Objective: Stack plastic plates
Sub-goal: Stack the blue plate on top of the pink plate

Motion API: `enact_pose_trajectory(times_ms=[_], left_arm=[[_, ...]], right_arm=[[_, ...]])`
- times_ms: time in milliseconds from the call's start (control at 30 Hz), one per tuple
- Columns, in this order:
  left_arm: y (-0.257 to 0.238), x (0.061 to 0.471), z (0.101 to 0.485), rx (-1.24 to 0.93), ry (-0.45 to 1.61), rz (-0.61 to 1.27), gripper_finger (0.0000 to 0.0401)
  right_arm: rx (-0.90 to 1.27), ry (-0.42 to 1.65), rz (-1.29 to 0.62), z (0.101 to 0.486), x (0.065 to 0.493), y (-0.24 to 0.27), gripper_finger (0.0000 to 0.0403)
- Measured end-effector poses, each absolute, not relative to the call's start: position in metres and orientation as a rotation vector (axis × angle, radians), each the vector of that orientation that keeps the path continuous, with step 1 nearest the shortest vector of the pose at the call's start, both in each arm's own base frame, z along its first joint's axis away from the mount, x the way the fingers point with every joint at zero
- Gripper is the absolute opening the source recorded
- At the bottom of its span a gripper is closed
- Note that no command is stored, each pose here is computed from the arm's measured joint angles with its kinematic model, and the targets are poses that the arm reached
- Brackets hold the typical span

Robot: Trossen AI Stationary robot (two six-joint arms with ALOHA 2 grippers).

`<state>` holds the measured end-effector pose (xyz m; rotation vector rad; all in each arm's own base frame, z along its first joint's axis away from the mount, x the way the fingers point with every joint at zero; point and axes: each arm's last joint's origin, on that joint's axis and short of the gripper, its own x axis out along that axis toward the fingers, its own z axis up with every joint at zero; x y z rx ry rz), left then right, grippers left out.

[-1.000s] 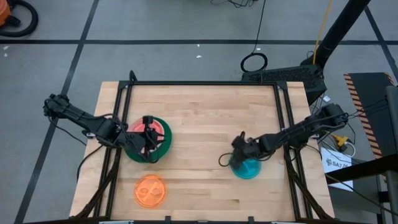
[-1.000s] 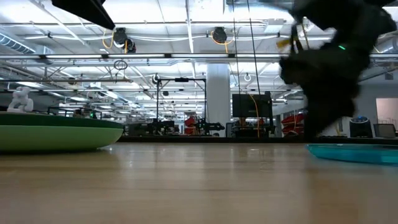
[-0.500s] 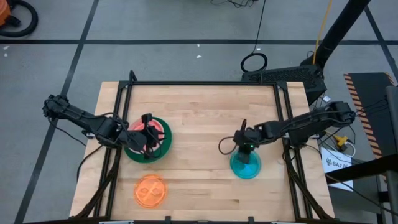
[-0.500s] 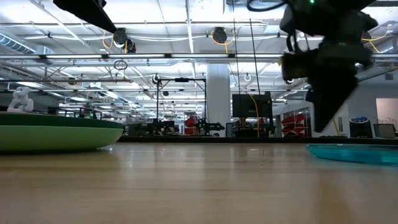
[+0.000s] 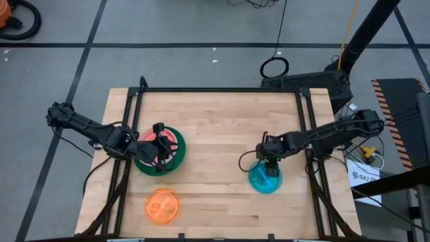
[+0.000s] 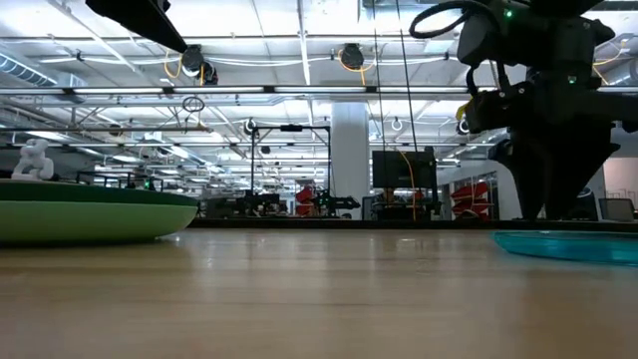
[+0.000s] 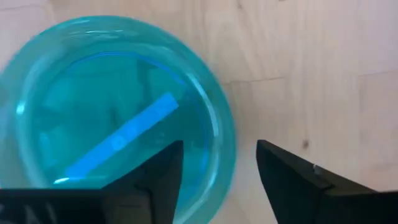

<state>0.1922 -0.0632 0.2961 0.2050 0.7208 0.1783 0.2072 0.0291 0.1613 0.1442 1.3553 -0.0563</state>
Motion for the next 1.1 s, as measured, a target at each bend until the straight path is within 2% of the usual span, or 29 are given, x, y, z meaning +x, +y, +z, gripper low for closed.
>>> enact_pose_trajectory(times_ms=[300,533,1100], left_arm=[[-0.063,0.192,0.296,0.209,0.722,0.177,0.0083],[-0.063,0.192,0.296,0.211,0.724,0.176,0.0083],[-0.063,0.192,0.296,0.213,0.725,0.175,0.0083]], right_arm=[[0.165,1.353,-0.131,0.160,0.207,0.021,0.0184],[0.186,1.380,-0.126,0.157,0.206,0.017,0.0172],[0.186,1.406,-0.060,0.139,0.219,0.019,0.0171]])
